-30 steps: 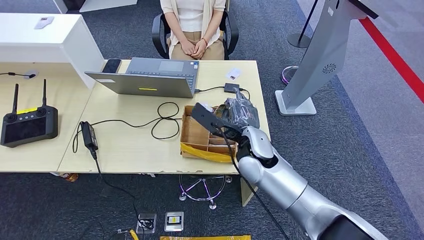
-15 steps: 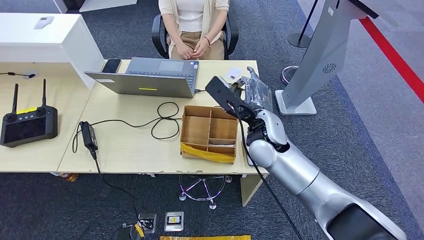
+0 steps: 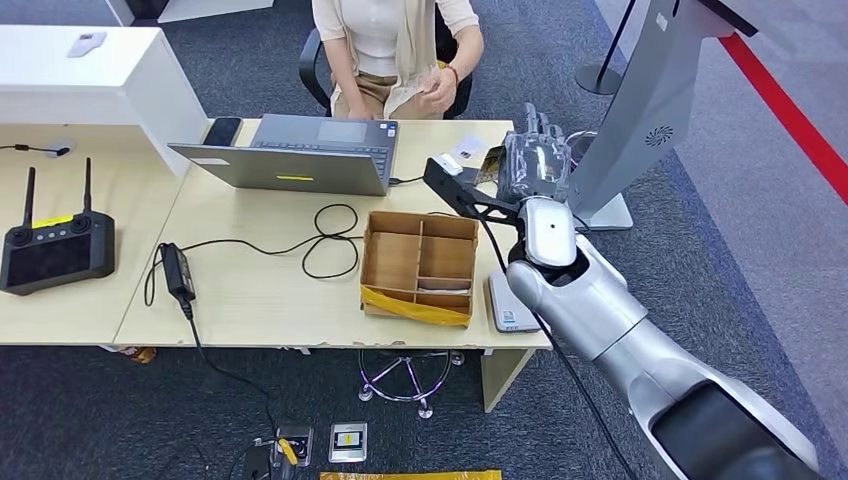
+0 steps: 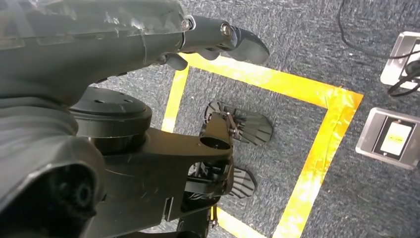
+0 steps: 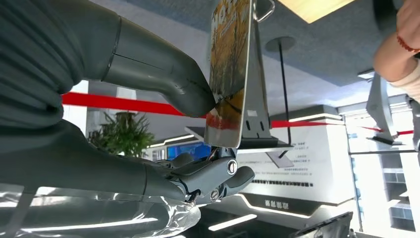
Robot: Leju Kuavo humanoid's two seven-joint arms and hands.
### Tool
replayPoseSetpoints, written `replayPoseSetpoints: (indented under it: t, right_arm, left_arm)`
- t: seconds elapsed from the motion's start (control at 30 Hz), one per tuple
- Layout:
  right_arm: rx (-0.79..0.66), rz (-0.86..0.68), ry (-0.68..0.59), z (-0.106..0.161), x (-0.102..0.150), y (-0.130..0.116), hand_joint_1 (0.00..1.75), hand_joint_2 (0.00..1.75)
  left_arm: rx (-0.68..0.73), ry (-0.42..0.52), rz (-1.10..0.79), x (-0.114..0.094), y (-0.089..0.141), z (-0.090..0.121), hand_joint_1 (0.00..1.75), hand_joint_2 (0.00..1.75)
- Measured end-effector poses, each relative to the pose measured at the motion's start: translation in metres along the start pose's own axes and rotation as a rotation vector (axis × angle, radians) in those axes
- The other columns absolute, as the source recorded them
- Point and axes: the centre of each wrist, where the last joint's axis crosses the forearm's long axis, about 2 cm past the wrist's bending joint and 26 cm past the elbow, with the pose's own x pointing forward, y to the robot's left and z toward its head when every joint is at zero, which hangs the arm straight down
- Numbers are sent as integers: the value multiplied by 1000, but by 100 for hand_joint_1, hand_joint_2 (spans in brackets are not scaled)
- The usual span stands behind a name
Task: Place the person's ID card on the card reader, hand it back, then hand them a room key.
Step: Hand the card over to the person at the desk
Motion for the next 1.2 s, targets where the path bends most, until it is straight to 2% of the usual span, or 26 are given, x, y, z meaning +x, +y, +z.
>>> replayPoseSetpoints:
  t: [0.57, 1.1, 1.13, 1.2]
  right_arm:
    - [37, 6, 16, 10, 10, 3, 175, 175]
    - [40, 12, 34, 22, 5, 6, 175, 175]
    - [39, 14, 37, 23, 4, 6, 164, 175]
    - [37, 16, 42, 23, 3, 6, 76, 87]
  left_arm:
    - [9, 5, 31, -1, -1, 1, 0, 0]
    - [10, 5, 29, -2, -2, 1, 0, 0]
    - [8, 5, 28, -2, -2, 1, 0, 0]
    - [6, 5, 28, -2, -2, 1, 0, 0]
